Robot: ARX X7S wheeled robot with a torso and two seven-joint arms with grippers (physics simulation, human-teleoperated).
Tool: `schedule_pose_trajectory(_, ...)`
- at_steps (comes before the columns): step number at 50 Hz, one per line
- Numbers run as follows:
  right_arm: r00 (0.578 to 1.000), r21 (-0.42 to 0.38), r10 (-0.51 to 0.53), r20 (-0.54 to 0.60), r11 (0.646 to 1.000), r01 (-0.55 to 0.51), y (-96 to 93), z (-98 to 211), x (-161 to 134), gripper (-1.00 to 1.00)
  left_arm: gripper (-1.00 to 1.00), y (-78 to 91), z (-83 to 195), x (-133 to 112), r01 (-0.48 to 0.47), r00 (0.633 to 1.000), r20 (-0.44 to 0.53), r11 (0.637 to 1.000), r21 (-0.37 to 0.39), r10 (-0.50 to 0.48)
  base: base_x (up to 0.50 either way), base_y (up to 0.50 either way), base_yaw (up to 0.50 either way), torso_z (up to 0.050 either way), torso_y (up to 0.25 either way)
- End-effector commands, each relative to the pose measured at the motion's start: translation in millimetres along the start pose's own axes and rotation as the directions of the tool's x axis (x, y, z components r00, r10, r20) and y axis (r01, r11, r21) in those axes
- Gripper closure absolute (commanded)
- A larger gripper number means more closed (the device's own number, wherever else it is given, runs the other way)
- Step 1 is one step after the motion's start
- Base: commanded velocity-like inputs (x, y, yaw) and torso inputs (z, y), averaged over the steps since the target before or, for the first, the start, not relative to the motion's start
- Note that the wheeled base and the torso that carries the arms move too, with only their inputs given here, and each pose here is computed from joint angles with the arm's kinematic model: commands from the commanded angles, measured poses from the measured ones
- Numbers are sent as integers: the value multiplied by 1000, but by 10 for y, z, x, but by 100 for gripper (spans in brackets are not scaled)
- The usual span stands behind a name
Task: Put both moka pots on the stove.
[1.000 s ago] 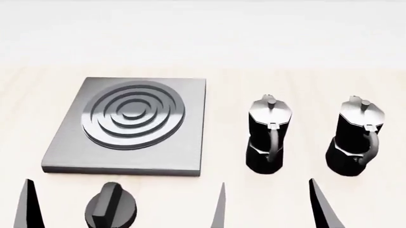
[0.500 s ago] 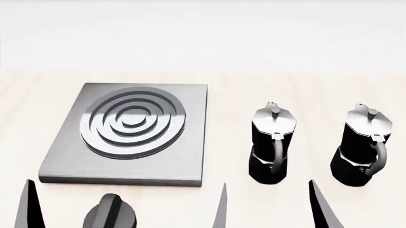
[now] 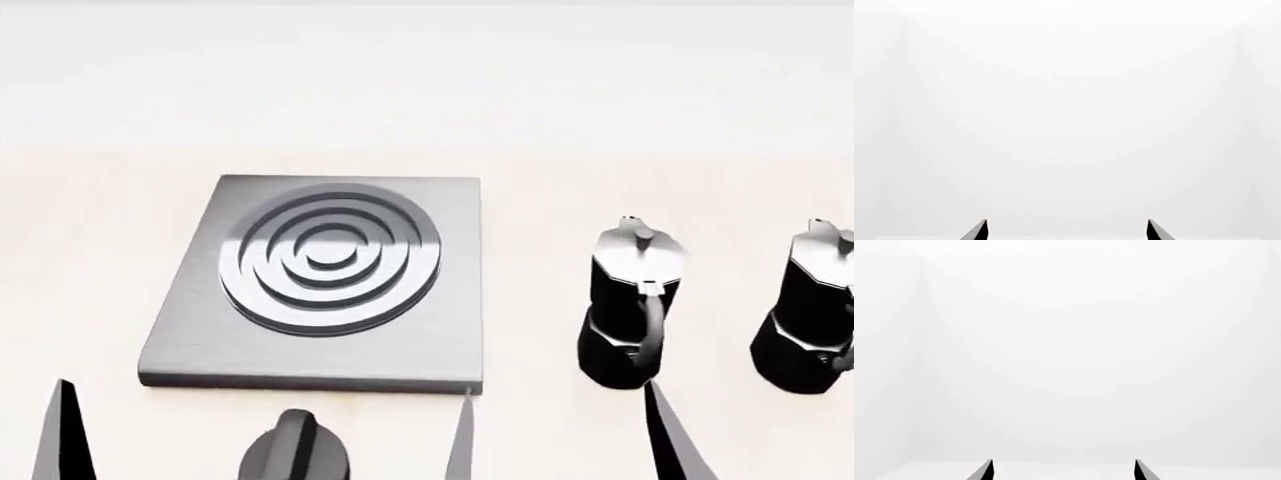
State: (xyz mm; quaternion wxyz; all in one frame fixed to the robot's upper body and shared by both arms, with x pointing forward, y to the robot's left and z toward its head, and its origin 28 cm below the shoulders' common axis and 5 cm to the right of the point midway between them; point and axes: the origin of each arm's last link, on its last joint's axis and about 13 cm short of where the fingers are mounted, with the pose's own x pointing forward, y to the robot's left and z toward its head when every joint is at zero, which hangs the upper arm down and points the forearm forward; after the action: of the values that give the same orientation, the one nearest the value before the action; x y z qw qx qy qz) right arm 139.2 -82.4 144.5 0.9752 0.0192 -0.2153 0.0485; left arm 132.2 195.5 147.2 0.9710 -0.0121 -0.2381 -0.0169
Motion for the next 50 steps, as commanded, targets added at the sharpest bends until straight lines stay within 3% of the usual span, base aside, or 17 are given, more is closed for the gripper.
schedule_pose_trajectory(1,1000,1,0,1,1000,0,0,1,0,-100,-100,-3,-1,-2,1,1000,0,1000,0,-1,0,191,0,0,0)
schedule_pose_trajectory(31,999,15,-25,-29,1000,25,-7,-17,29,-100,-100,-7,2,2,4,1000,-3,1000,2,-4,0,142,0,0,0)
schedule_pose_trajectory(36,998,-63,-58,-18,996,56,-76,79,206,-100,-100,-14,-12,-3,6,1000,-5,1000,4,-6,0,0,0,0,0)
schedule_pose_trajectory(43,998,-50,-60,-33,997,58,-196,305,488,-100,-100,-7,-10,-1,3,1000,-5,1000,-4,-3,0,0,0,0,0)
schedule_pose_trajectory(49,996,-94,-68,-59,994,62,-325,396,756,-100,-100,-6,-23,0,2,1000,-7,1000,-6,-2,0,0,0,0,0)
schedule_pose_trajectory(50,996,-56,-51,-79,997,47,-345,393,797,-100,-100,-3,-22,0,2,1000,-7,1000,-4,-2,0,0,0,0,0)
